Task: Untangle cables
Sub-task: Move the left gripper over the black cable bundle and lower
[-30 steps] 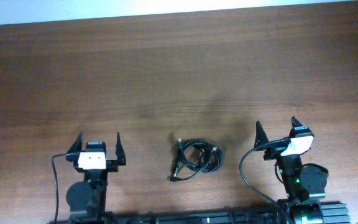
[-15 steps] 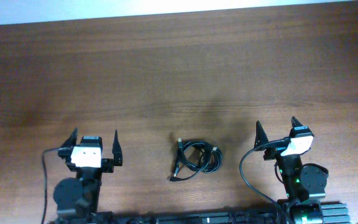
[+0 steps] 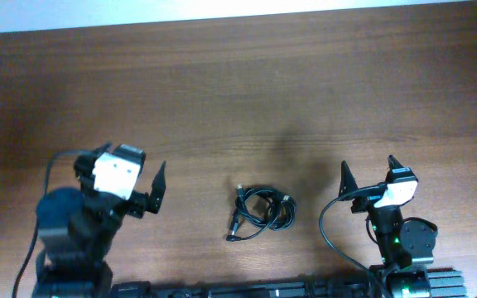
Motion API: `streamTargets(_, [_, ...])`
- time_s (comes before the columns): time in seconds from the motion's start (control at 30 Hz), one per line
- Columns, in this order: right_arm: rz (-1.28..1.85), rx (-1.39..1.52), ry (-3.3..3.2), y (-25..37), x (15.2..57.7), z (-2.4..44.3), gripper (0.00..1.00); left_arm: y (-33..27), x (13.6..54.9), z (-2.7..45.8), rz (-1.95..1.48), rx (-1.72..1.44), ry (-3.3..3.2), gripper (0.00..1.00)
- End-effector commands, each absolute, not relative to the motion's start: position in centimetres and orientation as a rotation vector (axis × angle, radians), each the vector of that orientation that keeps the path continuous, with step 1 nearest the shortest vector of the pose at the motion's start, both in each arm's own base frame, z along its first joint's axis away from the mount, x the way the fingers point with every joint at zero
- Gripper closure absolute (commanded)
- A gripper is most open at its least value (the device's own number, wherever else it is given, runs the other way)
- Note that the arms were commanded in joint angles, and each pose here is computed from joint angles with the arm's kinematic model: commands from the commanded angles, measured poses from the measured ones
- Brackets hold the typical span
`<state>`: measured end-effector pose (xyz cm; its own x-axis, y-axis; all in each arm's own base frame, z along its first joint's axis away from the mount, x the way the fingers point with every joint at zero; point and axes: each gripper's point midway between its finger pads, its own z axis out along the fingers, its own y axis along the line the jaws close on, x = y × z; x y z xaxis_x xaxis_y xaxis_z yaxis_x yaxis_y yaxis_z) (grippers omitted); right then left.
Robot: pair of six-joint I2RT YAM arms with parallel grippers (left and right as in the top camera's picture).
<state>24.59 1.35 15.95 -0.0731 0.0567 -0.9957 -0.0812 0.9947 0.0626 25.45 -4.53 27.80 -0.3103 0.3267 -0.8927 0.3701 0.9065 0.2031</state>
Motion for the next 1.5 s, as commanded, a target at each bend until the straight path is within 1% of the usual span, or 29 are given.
streamTargets(0.0, [0.109, -0.013, 1.641, 1.3, 24.6, 15.8, 0.01, -7.5, 26.4, 28.6, -0.208, 0.688, 1.916, 0.01])
streamTargets(0.17, [0.109, -0.013, 1.641, 1.3, 24.6, 15.8, 0.01, -9.6, 27.4, 27.9, -0.333, 0.825, 1.980, 0.01])
streamTargets(0.23, [0.109, -0.013, 1.641, 1.3, 24.6, 15.8, 0.01, -11.3, 27.5, 27.5, -0.364, 0.978, 2.016, 0.01])
streamTargets(0.37, [0.109, -0.013, 1.641, 1.3, 24.6, 15.8, 0.01, -13.7, 27.9, 27.3, -0.388, 1.148, 2.022, 0.01])
streamTargets(0.43, [0.109, -0.013, 1.641, 1.2, 24.6, 15.8, 0.01, -14.5, 28.1, 26.5, -0.376, 1.229, 2.040, 0.01])
streamTargets(0.47, [0.109, -0.013, 1.641, 1.3, 24.6, 15.8, 0.01, -15.4, 27.8, 25.5, -0.387, 1.329, 2.034, 0.01])
streamTargets(0.57, [0.109, -0.013, 1.641, 1.3, 24.6, 15.8, 0.01, -16.8, 26.9, 23.6, -0.425, 1.476, 2.030, 0.01])
streamTargets(0.7, [0.109, -0.013, 1.641, 1.3, 24.6, 15.8, 0.01, -19.0, 26.3, 21.1, -0.497, 1.584, 2.056, 0.01])
streamTargets(0.9, [0.109, -0.013, 1.641, 1.3, 24.6, 15.8, 0.01, -19.8, 26.6, 18.5, -0.546, 1.628, 2.119, 0.01])
streamTargets(1.2, [0.109, -0.013, 1.641, 1.3, 24.6, 15.8, 0.01, -20.4, 27.0, 16.6, -0.610, 1.642, 2.161, 0.01])
streamTargets(1.47, [0.109, -0.013, 1.641, 1.3, 24.6, 15.8, 0.01, -21.7, 27.3, 13.5, -0.653, 1.696, 2.202, 0.01])
